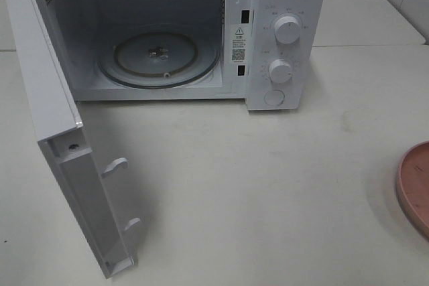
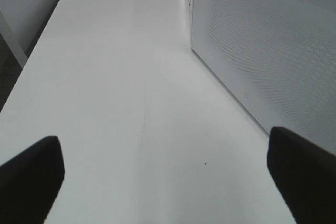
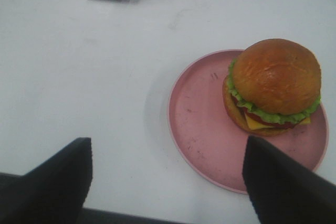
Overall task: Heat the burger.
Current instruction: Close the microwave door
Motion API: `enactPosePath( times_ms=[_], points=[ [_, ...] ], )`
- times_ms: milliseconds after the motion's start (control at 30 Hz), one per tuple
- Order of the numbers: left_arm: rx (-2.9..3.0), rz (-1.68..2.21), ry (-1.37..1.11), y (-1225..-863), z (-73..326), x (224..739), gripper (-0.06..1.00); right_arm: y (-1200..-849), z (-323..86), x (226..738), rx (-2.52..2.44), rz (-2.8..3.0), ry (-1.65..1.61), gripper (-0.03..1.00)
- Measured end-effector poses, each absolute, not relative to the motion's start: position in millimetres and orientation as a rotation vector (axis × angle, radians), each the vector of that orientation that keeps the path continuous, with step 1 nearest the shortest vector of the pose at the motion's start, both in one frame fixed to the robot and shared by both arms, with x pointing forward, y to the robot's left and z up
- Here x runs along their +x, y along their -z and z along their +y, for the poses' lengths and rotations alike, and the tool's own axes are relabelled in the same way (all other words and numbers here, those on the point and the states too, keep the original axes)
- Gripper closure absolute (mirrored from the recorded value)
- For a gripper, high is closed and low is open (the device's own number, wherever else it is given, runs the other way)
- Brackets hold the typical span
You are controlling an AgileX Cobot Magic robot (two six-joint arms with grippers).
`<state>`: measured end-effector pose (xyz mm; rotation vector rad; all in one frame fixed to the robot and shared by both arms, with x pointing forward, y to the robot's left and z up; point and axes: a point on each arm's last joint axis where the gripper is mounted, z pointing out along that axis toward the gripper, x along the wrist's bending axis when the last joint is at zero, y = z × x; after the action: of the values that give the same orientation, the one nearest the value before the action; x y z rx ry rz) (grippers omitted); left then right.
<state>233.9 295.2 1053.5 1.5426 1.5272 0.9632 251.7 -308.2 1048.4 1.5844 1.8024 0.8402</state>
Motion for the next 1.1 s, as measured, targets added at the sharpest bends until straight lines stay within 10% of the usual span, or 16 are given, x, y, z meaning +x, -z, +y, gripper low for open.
enactPosePath(
  times_ms=[1100],
  points=[
    [1.543, 1.527, -0.963, -1054, 295, 234, -0.05, -1048, -313, 229, 1.619, 1.551, -0.877, 0.23]
  ],
)
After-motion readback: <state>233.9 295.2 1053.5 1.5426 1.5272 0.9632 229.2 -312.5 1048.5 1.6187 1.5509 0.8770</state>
